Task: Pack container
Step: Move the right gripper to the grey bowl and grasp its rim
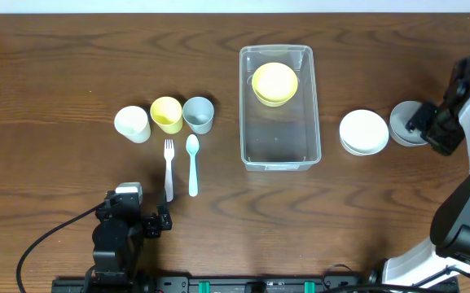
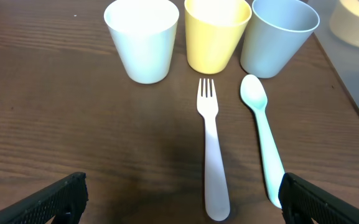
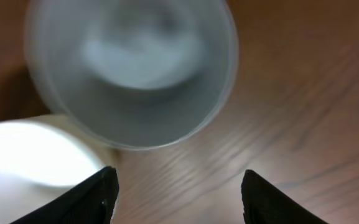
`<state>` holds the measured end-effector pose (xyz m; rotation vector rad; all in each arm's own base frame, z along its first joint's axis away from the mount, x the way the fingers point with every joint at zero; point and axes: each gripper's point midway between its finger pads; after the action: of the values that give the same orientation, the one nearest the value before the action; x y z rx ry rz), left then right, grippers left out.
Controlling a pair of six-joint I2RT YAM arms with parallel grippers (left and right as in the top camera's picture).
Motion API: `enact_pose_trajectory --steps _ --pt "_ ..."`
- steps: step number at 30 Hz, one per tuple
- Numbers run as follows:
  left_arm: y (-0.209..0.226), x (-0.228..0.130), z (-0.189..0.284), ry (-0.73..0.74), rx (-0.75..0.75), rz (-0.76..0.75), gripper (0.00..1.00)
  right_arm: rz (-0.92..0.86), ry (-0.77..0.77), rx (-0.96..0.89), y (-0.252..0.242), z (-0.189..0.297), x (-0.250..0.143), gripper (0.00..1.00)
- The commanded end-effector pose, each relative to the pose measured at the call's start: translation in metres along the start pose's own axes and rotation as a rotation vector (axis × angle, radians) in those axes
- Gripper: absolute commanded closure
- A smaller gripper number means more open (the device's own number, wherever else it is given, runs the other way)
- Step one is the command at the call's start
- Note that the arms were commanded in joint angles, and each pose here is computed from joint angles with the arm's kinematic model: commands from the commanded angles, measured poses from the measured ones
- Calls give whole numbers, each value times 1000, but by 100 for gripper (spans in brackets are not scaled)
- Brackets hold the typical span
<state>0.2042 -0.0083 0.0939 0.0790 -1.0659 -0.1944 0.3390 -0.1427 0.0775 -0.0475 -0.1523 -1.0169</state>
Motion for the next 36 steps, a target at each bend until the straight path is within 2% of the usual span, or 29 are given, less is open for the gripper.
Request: enact_pose_trajectory --steps 1,8,16,21,23,24,25,26,30,36 --pt "-1 -3 -2 1 -6 4 2 -76 -16 -11 -20 -13 9 39" --pt "-1 -3 -2 1 -6 4 2 -97 -32 40 -16 -22 19 41" --pt "-1 -3 -2 1 -6 4 2 -88 8 14 -12 -51 15 46" --pt "-1 -3 -2 1 -6 4 2 -87 32 -6 -15 -60 11 60" --pt "-1 -3 -2 1 -6 4 2 -93 18 0 -16 -55 15 73" --pt "-1 -3 -2 1 -6 4 2 -96 11 4 -16 -51 17 86" --pt "-1 -3 -2 1 -6 4 2 -100 1 11 -16 -45 19 96" --pt "-1 -3 -2 1 -6 4 2 -103 -15 22 -16 -37 22 99" --pt "-1 -3 -2 1 -6 4 2 -133 -124 88 -11 8 36 99" --pt "-1 -3 -2 1 -6 4 2 -118 -357 314 15 126 40 99"
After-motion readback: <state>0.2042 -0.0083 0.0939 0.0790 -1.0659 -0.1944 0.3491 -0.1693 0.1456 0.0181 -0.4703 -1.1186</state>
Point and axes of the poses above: each gripper's point midway between its finger pads, its own z axis back along the fingers, its own y axis along the line the jaws close on, x = y × z, and after that the axes turned 15 degrees about -z, right-handed
